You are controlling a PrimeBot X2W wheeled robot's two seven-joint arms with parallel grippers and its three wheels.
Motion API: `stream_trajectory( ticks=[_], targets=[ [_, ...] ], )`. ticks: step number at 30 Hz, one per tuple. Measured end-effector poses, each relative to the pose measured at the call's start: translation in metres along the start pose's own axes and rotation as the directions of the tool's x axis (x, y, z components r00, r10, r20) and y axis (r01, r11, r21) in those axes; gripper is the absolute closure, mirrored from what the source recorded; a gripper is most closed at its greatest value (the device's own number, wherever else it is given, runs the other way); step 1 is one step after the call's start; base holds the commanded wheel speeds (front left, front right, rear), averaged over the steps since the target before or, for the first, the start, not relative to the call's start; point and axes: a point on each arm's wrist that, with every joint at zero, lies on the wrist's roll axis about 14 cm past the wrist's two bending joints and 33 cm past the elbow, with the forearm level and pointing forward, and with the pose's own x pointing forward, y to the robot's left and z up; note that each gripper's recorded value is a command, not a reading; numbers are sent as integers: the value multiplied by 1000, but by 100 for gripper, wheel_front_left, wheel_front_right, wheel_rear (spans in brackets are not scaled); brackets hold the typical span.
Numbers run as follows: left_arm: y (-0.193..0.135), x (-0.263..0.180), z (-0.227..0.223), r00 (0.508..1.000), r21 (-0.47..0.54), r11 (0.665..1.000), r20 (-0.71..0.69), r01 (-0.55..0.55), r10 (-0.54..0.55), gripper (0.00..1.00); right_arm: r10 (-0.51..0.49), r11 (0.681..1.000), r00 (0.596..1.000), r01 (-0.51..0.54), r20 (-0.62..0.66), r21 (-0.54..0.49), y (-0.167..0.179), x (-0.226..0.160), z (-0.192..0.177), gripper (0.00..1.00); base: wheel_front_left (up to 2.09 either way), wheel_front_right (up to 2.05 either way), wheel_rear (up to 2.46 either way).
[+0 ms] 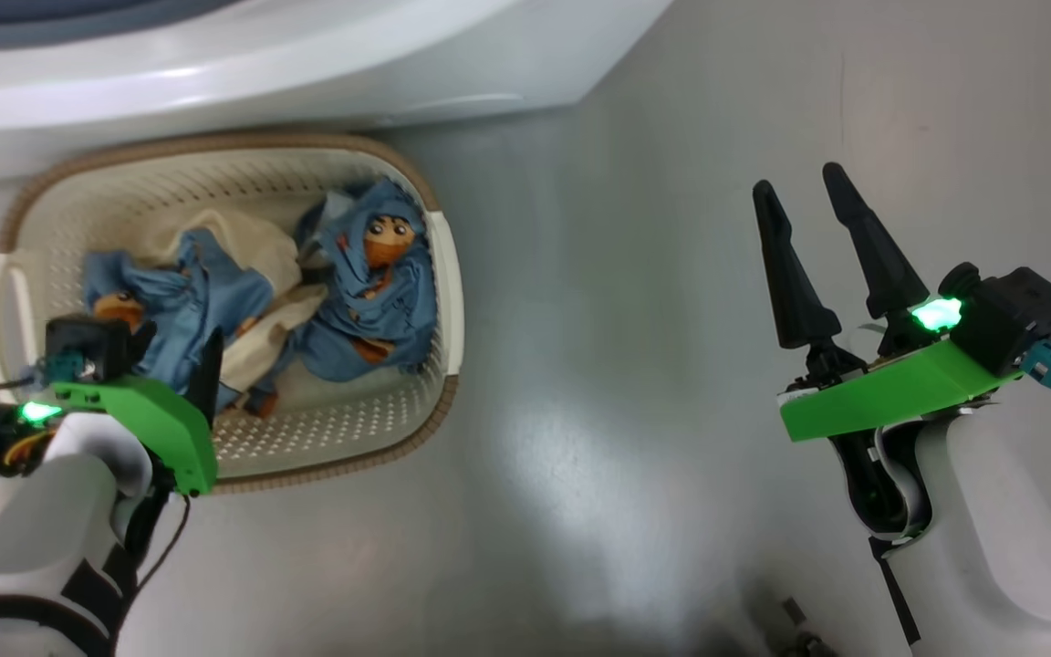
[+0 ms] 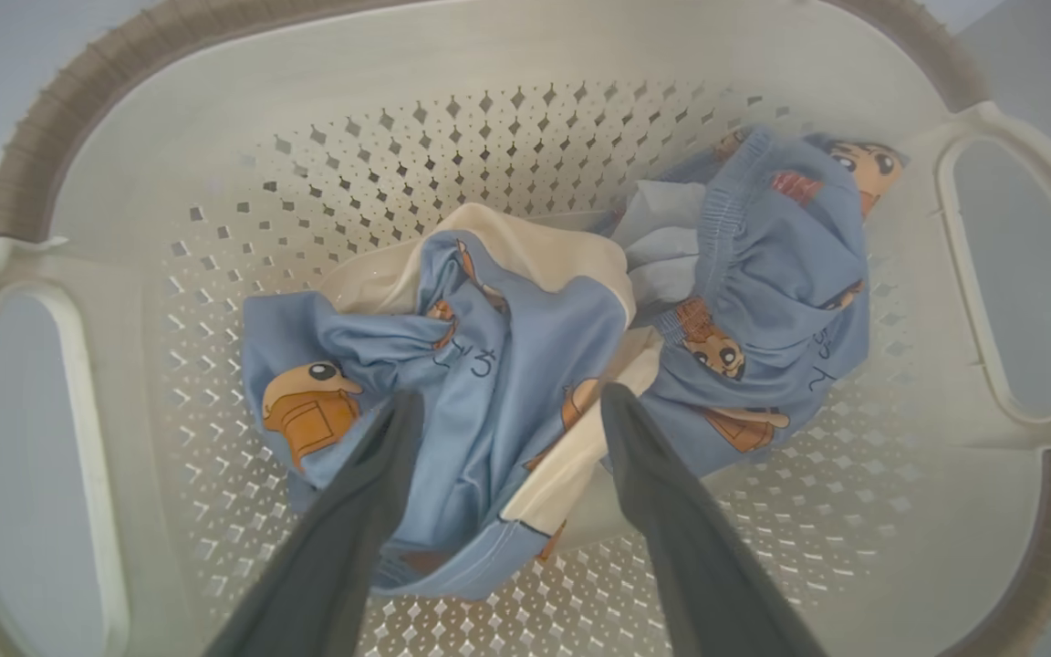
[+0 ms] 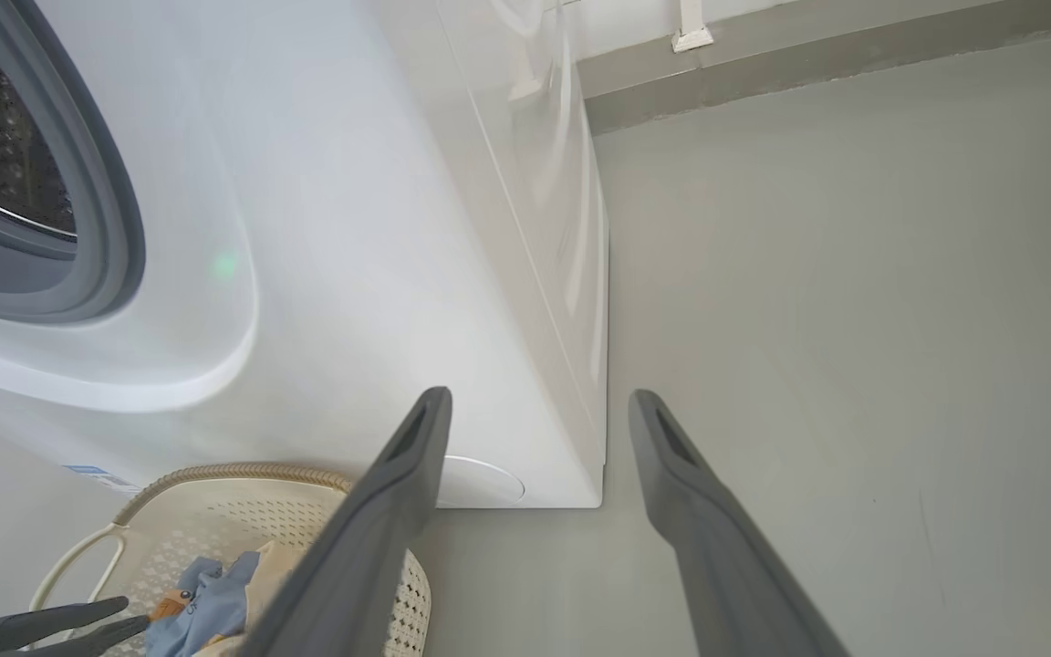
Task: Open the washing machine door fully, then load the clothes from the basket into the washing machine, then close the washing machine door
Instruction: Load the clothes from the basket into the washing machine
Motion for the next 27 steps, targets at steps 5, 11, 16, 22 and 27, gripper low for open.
stream_trajectory(
  ticks=[5,11,16,22,27],
  targets=[
    [0,17,-17,998,22,999,-58,25,-23,0,-17,1000,999,17,-37,-5,-9,1,-17,0,0,0,0],
    [2,36,-21,996,28,999,-82,39,-37,0,-37,999,997,37,-71,-11,-19,-2,-31,0,0,0,0],
    [1,48,-26,993,37,998,-111,54,-50,0,-47,999,995,46,-92,-13,-23,-3,-41,0,0,0,0],
    [0,54,-31,988,36,997,-143,65,-60,0,-47,999,994,46,-94,-12,-22,-4,-42,0,0,0,0],
    [-5,54,-35,982,23,997,-172,80,-75,100,-47,999,996,46,-74,-16,-22,-3,-35,0,0,0,0]
  ],
)
